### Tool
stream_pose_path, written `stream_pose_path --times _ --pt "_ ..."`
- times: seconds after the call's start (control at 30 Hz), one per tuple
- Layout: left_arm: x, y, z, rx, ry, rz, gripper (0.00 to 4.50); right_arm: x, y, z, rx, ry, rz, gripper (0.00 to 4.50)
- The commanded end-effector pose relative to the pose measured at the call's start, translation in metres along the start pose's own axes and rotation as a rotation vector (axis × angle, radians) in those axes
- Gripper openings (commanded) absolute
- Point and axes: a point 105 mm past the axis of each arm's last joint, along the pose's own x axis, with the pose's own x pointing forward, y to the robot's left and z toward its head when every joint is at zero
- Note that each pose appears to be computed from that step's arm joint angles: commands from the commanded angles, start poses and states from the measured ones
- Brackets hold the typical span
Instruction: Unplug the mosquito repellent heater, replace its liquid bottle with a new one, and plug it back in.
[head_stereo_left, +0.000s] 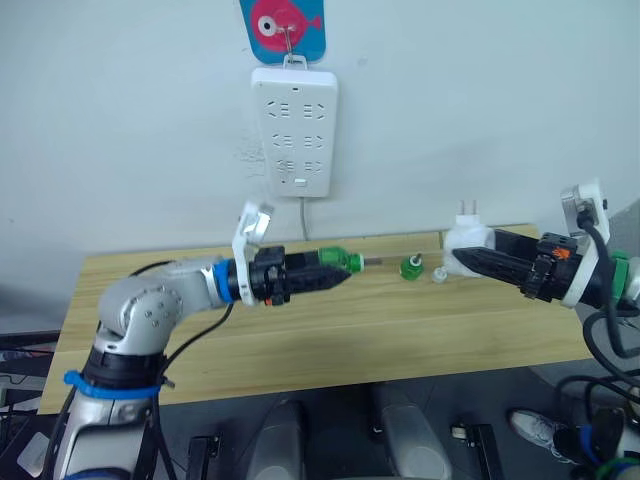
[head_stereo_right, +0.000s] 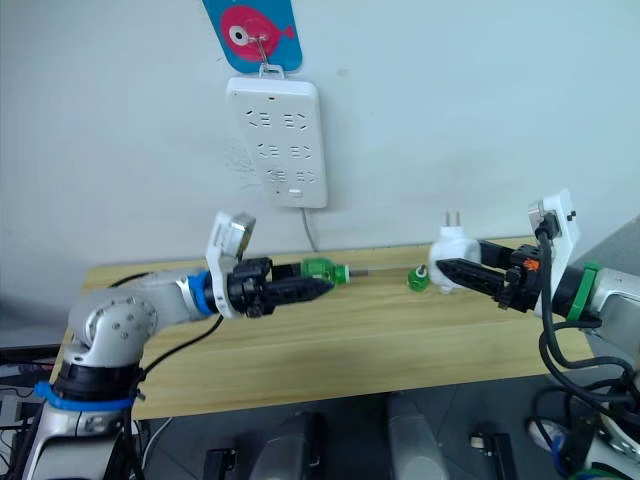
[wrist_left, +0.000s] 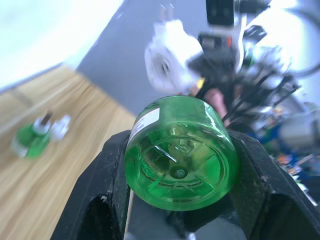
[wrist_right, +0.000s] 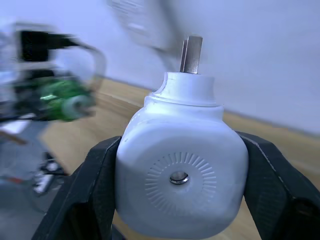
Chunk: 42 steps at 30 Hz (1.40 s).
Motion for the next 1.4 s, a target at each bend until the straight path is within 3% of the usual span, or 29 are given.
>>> stream_pose_path --times 0.03,0.5,1.0,1.4 --pt "-0.003 -0.019 0.015 0.013 0.004 -0.087 2.29 0.007 0.022 0.01 -0.038 -0.074 0.104 3.01" --pt "0.003 -0.028 0.025 0.013 0.006 -0.128 2.29 0.023 0.052 0.014 0.083 -0.148 0.299 3.01" --pt "0.006 -0.035 0.021 -0.015 0.032 -0.172 2.29 0.025 0.053 0.017 0.142 -0.157 0.249 3.01" --pt "0.01 -0.031 0.016 -0.014 0.033 -0.165 2.29 0.028 0.063 0.013 0.124 -0.121 0.291 3.01"
